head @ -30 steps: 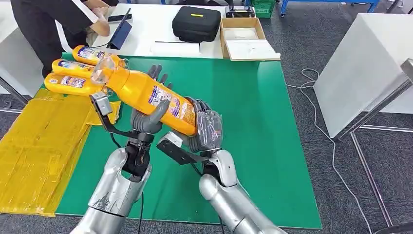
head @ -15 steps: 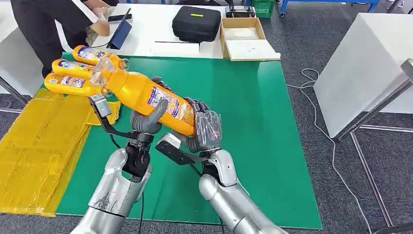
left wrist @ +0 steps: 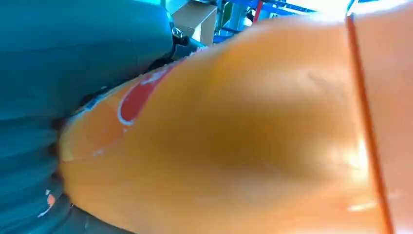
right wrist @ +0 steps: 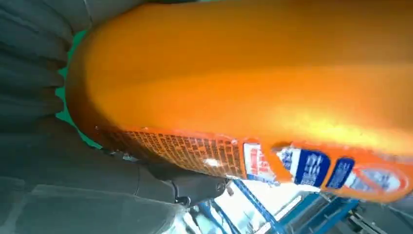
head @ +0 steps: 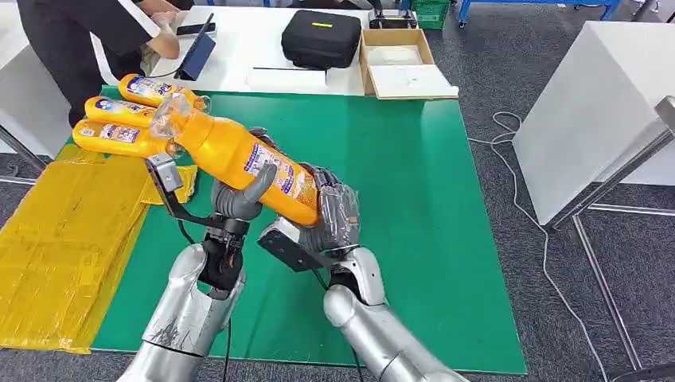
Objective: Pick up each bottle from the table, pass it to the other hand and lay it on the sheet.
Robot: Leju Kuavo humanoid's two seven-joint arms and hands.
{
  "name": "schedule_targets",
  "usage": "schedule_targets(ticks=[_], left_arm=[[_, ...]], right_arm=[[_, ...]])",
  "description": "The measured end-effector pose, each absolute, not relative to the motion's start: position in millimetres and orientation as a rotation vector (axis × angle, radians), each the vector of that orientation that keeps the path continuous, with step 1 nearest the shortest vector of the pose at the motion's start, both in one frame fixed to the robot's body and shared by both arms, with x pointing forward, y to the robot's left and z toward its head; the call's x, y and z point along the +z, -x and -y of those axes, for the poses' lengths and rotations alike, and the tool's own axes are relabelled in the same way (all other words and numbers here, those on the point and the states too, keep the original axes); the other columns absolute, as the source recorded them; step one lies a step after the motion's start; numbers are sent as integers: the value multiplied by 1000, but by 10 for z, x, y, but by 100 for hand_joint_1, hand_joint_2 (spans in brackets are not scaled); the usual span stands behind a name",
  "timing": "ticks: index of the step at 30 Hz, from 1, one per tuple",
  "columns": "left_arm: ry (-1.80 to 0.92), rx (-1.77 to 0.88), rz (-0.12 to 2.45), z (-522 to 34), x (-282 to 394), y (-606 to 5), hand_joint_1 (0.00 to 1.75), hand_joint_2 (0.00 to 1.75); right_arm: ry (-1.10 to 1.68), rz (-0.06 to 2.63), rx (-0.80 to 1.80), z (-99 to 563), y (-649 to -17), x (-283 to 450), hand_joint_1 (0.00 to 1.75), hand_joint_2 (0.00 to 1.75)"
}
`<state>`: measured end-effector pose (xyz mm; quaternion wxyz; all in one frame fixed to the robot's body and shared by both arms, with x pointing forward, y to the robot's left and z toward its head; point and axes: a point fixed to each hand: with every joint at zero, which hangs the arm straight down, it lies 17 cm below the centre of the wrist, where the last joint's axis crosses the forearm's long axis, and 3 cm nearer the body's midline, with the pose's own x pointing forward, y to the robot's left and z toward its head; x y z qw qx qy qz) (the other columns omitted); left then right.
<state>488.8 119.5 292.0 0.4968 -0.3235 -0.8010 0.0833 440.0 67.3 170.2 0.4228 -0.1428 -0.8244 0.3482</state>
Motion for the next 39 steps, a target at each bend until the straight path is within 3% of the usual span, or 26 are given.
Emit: schedule_targets(ticks=[5, 9, 17, 20, 28, 39], left_arm=[[710, 200, 1994, -1310, 3039, -4905, 175, 175], [643, 237, 2037, -1557, 3124, -4943, 175, 175], [508, 265, 2081, -1916, 3089, -4968, 175, 175], [300, 264, 2135, -2130, 3068, -4974, 175, 175], [-755, 4, 2225, -2881, 3067, -4739, 175, 175], [-872, -57, 2205, -3024, 3003, -4687, 175, 175]], right_arm=[[86, 2107, 616, -678, -4275, 1792, 0, 175], [-67, 2160, 557, -782, -4038, 1928, 0, 175], [-150, 2304, 414, -494, -3646, 2427, 0, 175], [-133, 2369, 347, -259, -3478, 2576, 0, 175], [40, 2463, 180, 637, -2915, 2716, 0, 175], [71, 2501, 147, 926, -2712, 2858, 0, 175]])
